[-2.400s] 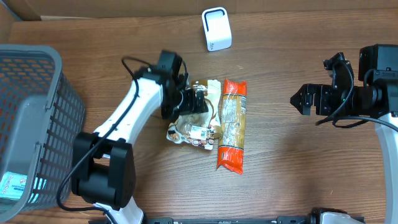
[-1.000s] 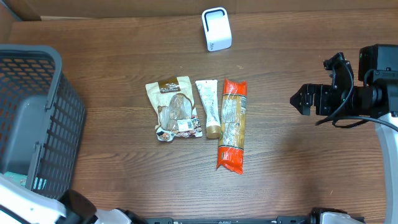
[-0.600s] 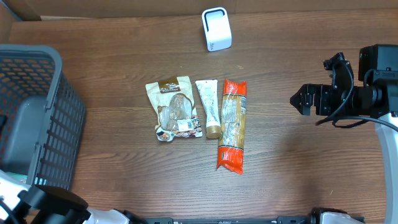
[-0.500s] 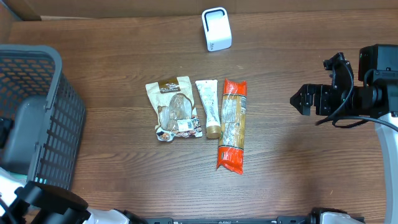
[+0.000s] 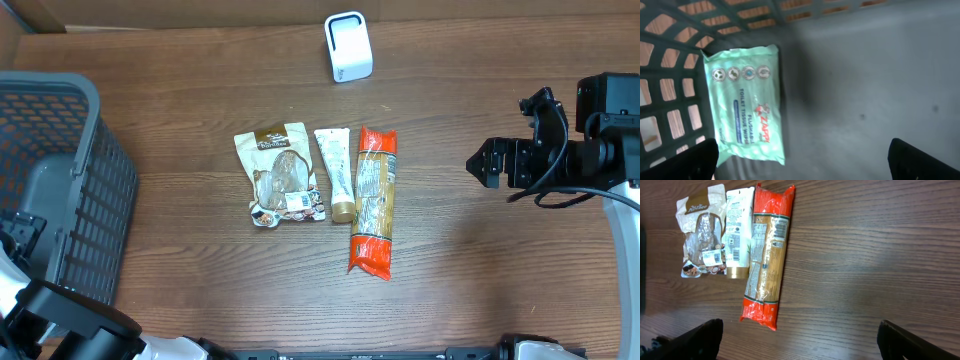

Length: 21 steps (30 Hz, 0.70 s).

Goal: Scan the item barcode
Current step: 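Reach the left gripper into the basket and grasp the mint-green wipes packet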

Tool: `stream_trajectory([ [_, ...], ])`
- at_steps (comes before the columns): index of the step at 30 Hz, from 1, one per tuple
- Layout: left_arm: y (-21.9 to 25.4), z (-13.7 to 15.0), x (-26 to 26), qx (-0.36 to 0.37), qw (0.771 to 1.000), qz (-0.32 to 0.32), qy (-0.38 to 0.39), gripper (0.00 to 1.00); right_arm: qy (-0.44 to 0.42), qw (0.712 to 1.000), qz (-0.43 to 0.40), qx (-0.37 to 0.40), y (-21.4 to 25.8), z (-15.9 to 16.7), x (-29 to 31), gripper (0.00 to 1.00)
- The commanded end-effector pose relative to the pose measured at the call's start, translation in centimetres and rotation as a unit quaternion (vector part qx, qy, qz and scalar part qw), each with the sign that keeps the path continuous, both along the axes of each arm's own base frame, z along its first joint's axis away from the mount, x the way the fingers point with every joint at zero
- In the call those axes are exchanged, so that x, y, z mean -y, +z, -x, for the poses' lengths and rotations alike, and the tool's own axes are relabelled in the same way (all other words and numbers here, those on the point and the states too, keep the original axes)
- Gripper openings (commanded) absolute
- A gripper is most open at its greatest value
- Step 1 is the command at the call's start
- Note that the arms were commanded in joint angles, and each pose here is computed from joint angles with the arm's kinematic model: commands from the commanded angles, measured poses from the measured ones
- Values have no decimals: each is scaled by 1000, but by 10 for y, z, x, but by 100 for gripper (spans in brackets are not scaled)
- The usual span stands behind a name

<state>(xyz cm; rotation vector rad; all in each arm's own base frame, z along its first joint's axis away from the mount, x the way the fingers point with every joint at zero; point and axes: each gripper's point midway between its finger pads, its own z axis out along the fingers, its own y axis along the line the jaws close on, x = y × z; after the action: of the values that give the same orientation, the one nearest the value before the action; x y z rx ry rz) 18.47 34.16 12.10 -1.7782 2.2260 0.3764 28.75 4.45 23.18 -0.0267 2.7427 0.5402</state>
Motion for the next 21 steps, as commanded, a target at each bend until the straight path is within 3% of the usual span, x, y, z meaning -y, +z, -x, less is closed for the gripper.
stream_trajectory([
  [1, -8, 15, -2, -29, 999, -13, 17, 100, 2, 1000, -1, 15, 9, -2, -2, 100],
  [21, -54, 36, 2, -42, 997, -20, 56, 100, 2, 1000, -2, 2, 7, 3, -3, 100],
])
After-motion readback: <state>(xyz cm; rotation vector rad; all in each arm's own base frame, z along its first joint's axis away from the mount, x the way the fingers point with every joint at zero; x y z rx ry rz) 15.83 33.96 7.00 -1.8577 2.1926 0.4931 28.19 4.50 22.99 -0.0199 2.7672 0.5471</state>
